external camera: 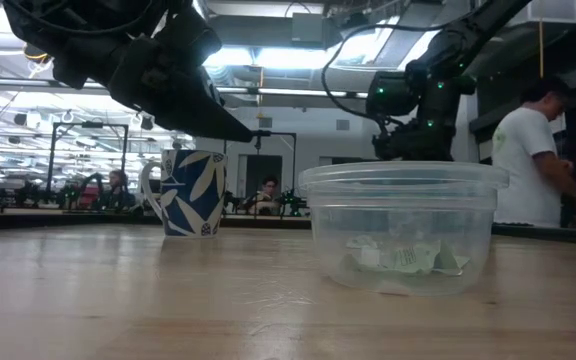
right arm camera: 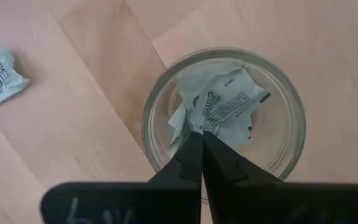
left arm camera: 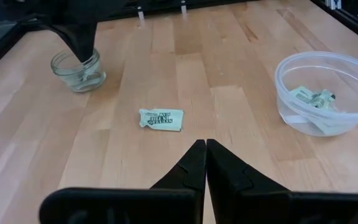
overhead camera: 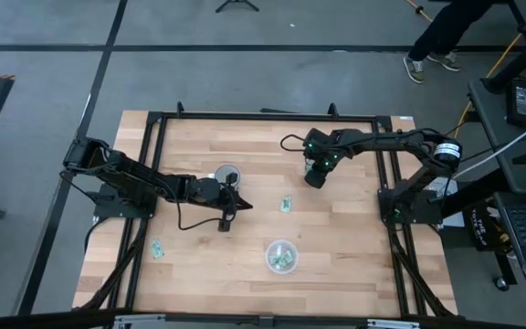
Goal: Pick and place Stevia / Truvia into bins
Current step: Put the white stevia packet into the transparent glass cup, then put the white stevia packet into the transparent container
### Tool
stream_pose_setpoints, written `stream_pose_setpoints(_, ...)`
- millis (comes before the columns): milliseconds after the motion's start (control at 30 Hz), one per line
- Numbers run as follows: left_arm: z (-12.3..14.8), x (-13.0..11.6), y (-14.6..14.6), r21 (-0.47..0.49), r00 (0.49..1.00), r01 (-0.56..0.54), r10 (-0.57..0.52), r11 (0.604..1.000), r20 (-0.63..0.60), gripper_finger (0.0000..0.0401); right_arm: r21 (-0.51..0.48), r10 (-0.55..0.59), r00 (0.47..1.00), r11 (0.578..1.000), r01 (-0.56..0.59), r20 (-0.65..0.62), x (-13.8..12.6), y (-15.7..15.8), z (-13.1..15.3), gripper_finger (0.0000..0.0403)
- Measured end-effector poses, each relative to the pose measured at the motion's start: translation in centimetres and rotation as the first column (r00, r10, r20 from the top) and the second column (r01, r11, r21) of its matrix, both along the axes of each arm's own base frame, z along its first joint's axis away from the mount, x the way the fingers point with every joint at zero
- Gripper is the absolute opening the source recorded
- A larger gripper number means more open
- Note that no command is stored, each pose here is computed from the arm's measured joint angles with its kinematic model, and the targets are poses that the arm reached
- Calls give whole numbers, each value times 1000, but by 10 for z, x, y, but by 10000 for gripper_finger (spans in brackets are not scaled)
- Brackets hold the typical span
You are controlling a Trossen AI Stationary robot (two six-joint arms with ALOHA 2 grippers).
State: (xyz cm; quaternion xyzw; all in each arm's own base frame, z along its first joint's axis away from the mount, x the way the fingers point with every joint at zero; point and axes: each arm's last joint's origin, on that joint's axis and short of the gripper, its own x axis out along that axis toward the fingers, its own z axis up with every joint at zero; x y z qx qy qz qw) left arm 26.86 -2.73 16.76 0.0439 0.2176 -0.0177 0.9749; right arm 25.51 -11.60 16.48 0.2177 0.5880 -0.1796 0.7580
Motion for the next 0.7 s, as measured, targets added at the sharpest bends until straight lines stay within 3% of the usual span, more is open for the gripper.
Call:
stream_pose_setpoints(300, 0, 0, 0, 0, 1000, 0, 0, 1000, 0, 8, -12, 0, 1000, 1000, 1, 26, 2, -1, 1, 33)
stream_pose_setpoints(700, 0, 0, 0, 0, 1000, 0, 0, 1000, 0, 8, -16, 4, 999, 1000, -3, 33, 3, -1, 2, 114)
